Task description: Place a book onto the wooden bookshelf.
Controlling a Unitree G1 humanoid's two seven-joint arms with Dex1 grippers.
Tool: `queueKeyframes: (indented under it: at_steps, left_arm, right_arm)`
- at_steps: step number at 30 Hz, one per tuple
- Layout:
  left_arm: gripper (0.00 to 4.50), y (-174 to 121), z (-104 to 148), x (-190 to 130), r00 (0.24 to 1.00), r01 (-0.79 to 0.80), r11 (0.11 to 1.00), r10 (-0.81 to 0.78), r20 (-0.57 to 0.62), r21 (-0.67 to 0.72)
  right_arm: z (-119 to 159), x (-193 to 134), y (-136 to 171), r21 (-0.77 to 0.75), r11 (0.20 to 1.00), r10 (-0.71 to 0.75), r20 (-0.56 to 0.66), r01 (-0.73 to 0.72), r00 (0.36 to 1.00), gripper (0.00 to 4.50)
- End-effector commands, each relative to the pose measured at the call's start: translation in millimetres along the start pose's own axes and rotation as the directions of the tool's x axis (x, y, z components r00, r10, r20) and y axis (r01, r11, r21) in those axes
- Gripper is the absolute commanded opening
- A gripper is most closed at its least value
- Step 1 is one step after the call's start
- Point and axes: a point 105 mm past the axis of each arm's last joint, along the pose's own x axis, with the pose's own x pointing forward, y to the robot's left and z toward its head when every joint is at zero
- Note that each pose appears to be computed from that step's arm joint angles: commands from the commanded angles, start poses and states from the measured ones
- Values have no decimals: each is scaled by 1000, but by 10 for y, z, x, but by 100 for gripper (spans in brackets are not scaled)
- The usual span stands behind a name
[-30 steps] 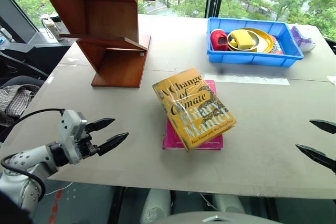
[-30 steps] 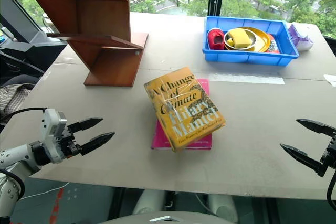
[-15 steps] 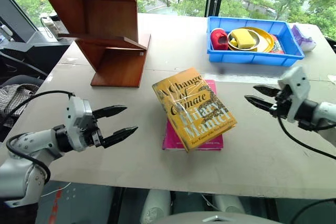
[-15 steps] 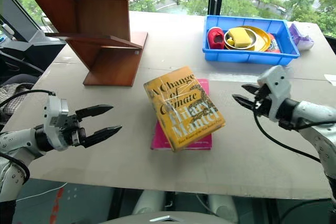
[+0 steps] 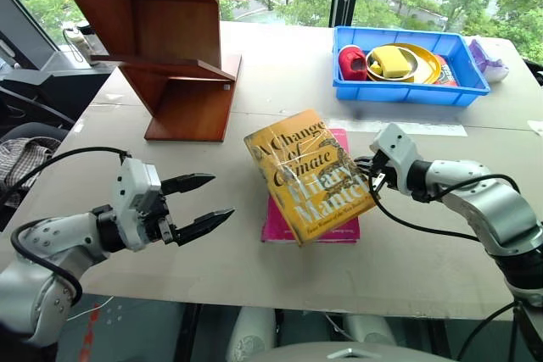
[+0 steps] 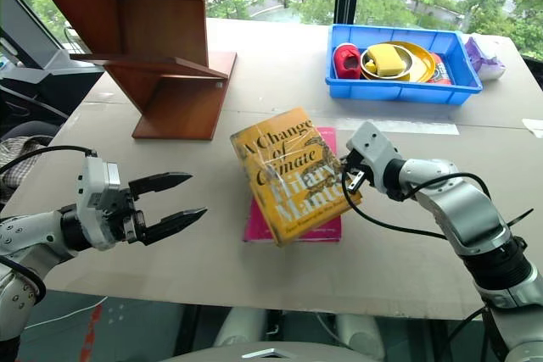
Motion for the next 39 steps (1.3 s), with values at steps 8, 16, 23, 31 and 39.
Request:
queueKeyframes:
  at_steps: [8,16,23,31,39]
  left_arm:
    - [429,-35,4,-57,999,-38,999,38,-27,-6]
    - [429,80,-173,-120,992,-117,990,114,-46,-80]
    - [429,265,-410,-189,969,-243,918,213,-128,-313]
    - [429,246,-374,-113,998,-59,676,20,-62,-734]
    - [429,390,-318,142,996,17,482,-85,-27,-876]
  right_arm:
    - [212,122,183,-38,996,80,79,-77,994,4]
    - [179,26,12,-11,1000,-3,94,4,996,4]
    - [134,-274,22,30,998,54,223,-62,973,4]
    - [132,-869,113,-27,981,190,348,-193,918,225]
    - [227,-1389,107,-57,977,211,379,-205,901,448]
